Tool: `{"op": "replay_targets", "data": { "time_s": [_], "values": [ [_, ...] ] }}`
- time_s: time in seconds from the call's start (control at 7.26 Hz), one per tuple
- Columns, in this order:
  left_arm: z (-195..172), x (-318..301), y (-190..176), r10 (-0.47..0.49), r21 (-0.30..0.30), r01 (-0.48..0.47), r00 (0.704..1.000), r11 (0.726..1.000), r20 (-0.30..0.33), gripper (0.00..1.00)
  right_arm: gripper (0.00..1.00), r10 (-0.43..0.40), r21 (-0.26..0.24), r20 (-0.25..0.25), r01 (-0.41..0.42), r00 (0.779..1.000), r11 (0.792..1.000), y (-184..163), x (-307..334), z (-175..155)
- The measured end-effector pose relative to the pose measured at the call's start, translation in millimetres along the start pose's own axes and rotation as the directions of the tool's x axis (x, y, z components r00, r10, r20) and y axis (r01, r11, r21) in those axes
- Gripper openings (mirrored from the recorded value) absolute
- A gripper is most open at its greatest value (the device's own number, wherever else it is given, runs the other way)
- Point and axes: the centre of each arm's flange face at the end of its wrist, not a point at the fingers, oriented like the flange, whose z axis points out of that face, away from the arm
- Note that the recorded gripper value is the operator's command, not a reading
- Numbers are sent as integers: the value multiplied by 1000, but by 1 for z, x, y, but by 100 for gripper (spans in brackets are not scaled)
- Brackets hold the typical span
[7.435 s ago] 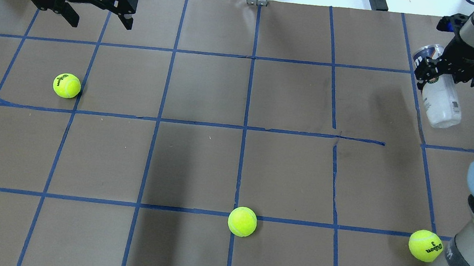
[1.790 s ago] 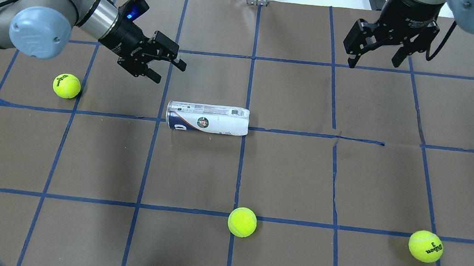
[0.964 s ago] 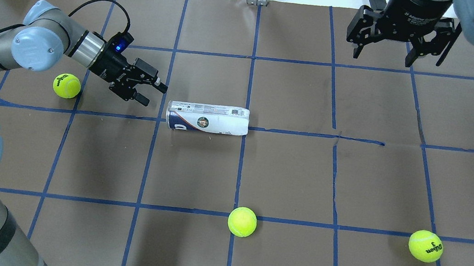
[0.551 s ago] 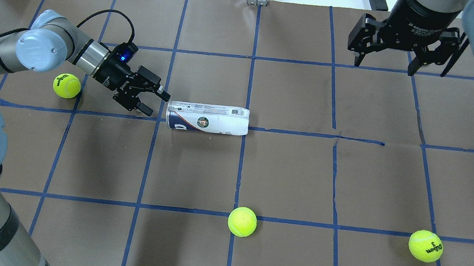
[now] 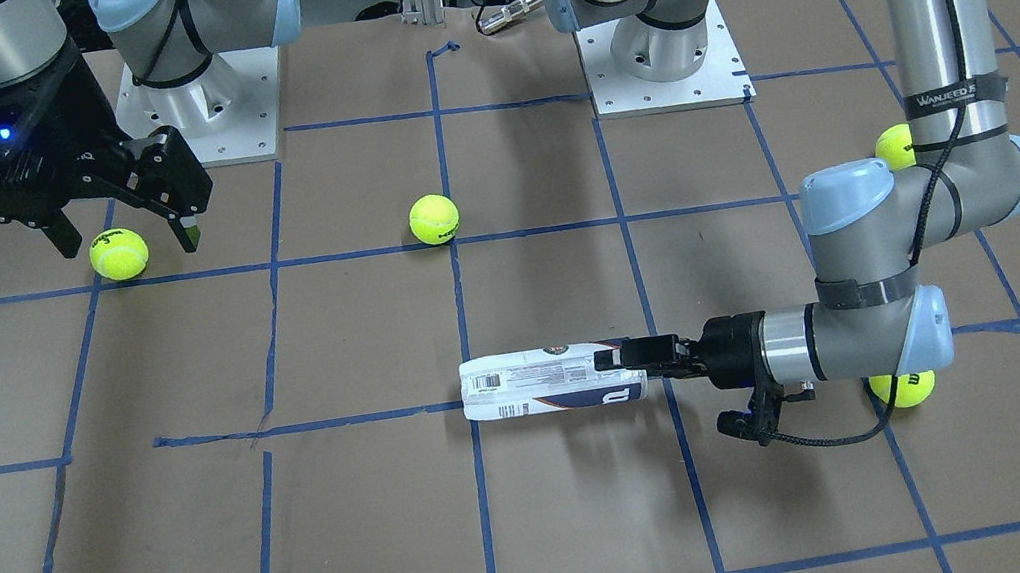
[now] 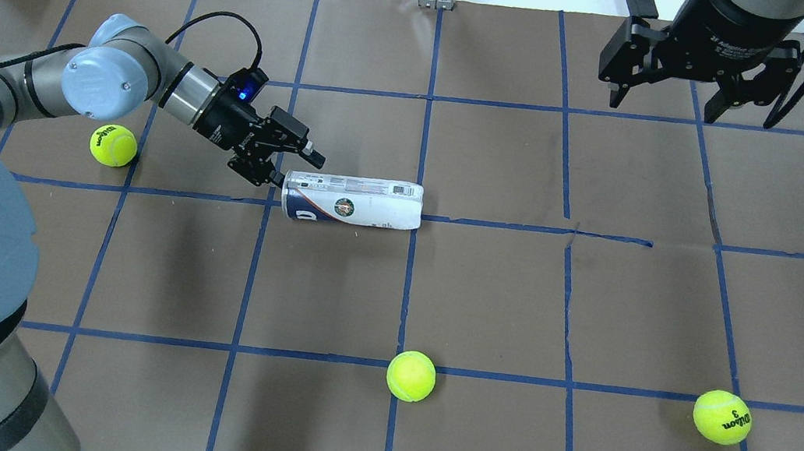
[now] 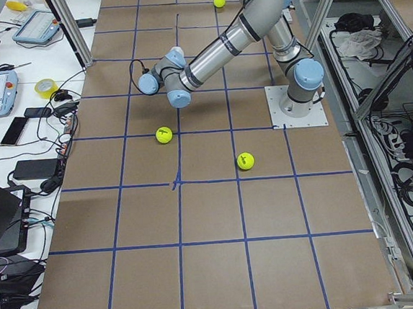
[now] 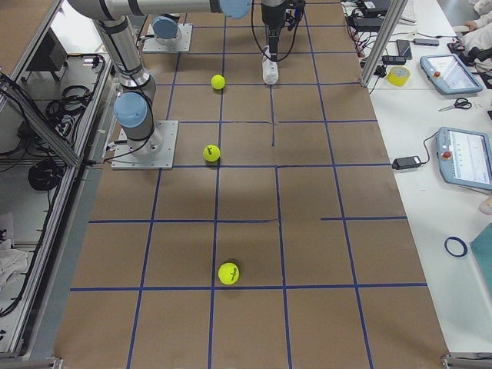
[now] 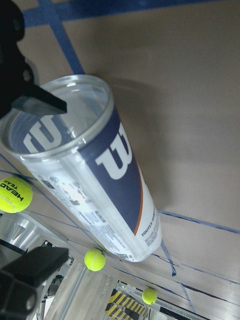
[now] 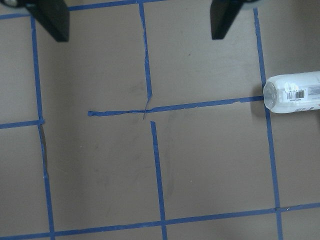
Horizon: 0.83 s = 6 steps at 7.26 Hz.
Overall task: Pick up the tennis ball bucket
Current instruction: 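Move the left gripper to the open end of the lying tube, then grasp the tube's open end with the left gripper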
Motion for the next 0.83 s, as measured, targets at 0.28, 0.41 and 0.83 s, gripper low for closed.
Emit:
{"op": "replay_targets", "data": {
  "time_s": [0.28, 0.41, 0.83],
  "values": [
    [0, 2, -2, -2, 2, 2, 1000, 1000, 8, 0, 100, 2, -7, 3, -2, 1000, 1000, 4, 0, 3],
    [-1, 7, -1, -17, 1, 17, 1000, 1000, 25, 0, 100, 2, -11, 3, -2, 1000, 1000, 5, 0, 5],
    [-23, 68, 6, -74, 54, 68, 991, 996, 112, 0, 100, 6, -22, 0, -6, 1000, 1000, 7, 2, 6]
  ]
}}
